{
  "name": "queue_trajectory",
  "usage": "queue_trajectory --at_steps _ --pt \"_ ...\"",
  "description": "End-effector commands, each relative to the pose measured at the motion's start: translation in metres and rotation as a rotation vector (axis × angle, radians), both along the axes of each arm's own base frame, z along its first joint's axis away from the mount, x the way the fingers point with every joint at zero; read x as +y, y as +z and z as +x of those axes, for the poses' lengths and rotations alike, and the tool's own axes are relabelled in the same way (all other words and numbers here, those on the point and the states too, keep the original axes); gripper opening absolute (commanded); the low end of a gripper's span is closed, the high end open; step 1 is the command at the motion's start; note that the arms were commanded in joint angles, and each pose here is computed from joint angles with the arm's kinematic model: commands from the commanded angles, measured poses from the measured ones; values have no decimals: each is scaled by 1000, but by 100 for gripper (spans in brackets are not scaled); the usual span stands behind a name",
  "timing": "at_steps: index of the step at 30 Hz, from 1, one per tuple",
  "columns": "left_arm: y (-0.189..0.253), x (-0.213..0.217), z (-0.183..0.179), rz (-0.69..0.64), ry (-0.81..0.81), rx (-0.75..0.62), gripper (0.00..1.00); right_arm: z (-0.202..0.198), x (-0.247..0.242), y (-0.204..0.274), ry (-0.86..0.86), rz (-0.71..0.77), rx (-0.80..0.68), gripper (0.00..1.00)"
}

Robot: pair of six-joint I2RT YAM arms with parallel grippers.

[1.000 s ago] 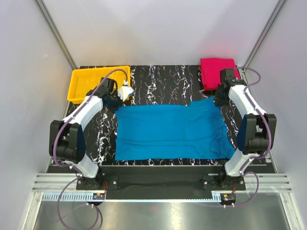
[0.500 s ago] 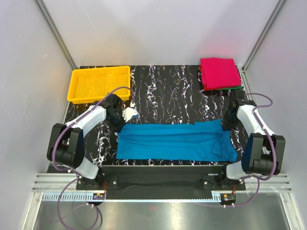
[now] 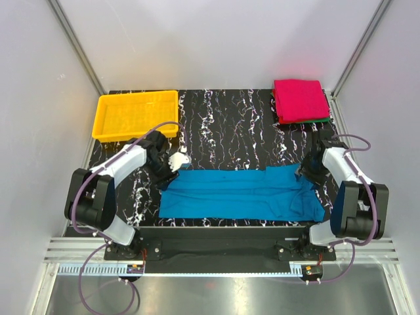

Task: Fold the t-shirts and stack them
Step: Fold the tshirt

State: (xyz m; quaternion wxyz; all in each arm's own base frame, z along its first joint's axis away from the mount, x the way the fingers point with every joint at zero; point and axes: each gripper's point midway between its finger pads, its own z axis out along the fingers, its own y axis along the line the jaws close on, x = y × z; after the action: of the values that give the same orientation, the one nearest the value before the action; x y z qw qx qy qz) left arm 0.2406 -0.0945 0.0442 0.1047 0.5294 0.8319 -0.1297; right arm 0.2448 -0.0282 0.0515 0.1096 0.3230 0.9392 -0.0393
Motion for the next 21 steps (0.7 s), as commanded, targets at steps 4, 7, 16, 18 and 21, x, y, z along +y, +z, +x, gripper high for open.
queue_trajectory --at_steps 4,7,16,18,21 --pt "45 -28 20 -155 18 -49 49 23 -7 27 -23 -38 -164 53" --pt "41 -42 33 -187 68 -47 47 36 -6 20 -5 -23 -153 46" --pt "-7 -41 25 -72 54 -42 42 20 -8 2 -14 -34 -66 0" --pt "-9 -42 23 -67 52 -41 38 10 -5 8 -27 -22 -74 0" --pt "-15 -41 21 -58 44 -36 23 -2 0 12 -41 -2 -75 0"
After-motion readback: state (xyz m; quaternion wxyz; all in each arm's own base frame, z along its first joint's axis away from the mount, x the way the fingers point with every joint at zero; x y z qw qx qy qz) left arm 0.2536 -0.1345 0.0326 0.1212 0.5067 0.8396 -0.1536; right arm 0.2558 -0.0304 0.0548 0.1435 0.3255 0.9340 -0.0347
